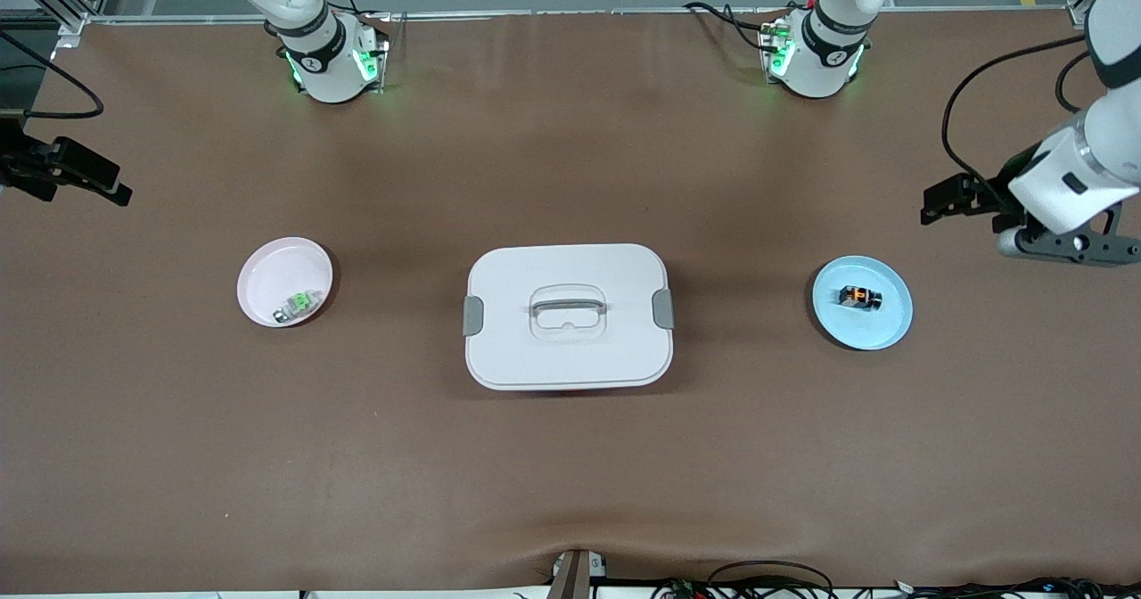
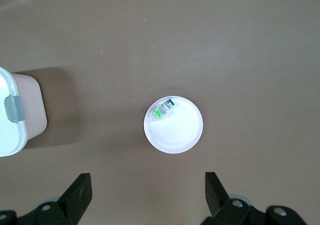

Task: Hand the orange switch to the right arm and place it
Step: 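Lower the left gripper over the orange switch on the blue plate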

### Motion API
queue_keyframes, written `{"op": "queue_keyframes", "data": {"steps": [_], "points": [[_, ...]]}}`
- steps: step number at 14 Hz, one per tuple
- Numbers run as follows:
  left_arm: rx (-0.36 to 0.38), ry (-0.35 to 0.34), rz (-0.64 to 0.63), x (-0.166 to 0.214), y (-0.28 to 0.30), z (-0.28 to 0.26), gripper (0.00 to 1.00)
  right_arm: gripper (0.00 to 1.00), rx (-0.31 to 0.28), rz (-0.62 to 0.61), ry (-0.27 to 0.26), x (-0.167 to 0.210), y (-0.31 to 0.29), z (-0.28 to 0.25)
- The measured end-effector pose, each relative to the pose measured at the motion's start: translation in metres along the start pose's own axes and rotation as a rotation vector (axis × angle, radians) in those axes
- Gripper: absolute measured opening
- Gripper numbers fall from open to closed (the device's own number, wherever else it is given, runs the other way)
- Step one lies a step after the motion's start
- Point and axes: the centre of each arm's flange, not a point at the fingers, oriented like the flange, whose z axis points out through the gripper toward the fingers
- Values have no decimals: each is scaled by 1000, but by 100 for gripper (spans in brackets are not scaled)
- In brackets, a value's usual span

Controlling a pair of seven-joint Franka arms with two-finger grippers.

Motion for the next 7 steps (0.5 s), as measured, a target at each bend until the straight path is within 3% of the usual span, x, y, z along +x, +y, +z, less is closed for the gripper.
{"op": "queue_keyframes", "data": {"steps": [7], "points": [[-1,21,80,55,-24,91,100,100,0,2,1,0,1,0]]}}
